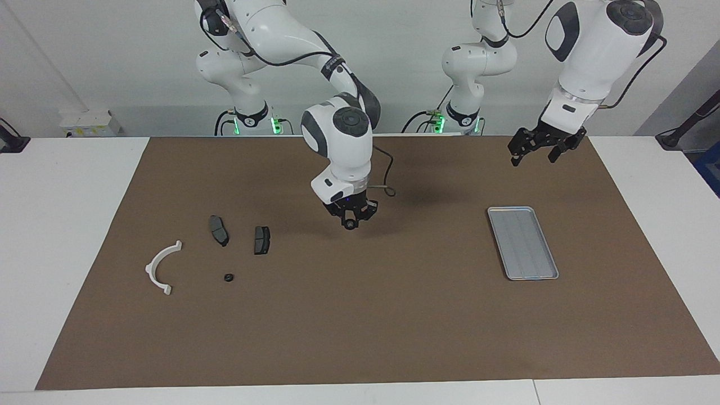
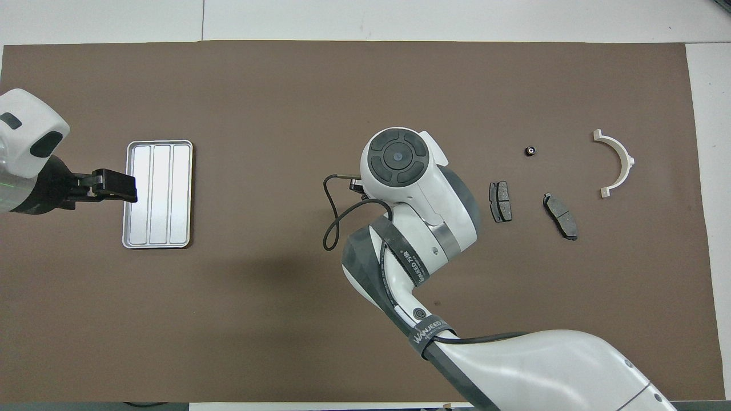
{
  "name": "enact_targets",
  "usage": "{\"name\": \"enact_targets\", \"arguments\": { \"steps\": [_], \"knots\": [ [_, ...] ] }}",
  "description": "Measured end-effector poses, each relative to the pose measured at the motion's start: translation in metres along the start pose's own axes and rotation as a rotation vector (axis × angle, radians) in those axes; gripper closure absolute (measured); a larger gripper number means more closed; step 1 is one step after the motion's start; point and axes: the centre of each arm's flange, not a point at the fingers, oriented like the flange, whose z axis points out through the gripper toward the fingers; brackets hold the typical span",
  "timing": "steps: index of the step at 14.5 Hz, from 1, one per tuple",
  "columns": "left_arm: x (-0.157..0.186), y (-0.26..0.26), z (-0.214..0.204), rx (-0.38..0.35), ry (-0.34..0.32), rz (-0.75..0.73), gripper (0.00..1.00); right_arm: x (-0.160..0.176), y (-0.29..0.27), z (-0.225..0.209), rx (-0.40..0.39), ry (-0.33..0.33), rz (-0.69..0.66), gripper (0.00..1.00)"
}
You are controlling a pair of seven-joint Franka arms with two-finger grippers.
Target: Pick bearing gear from pile to tray
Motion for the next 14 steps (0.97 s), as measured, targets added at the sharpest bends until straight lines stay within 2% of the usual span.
{"name": "enact_targets", "arguments": {
  "steps": [3,8,14],
  "knots": [
    [0.004,0.013,0.011,-0.003,0.0,-0.018,0.0,-0.002,-0.007,0.028,0.005,0.002,-0.008,0.65],
    [0.017,0.054,0.047,-0.008,-0.022,-0.049,0.0,-0.003,-0.005,0.041,0.007,0.005,-0.006,0.65],
    [0.029,0.055,0.073,-0.014,-0.023,-0.064,0.0,-0.006,0.003,0.059,0.012,0.011,0.0,0.65]
  ]
}}
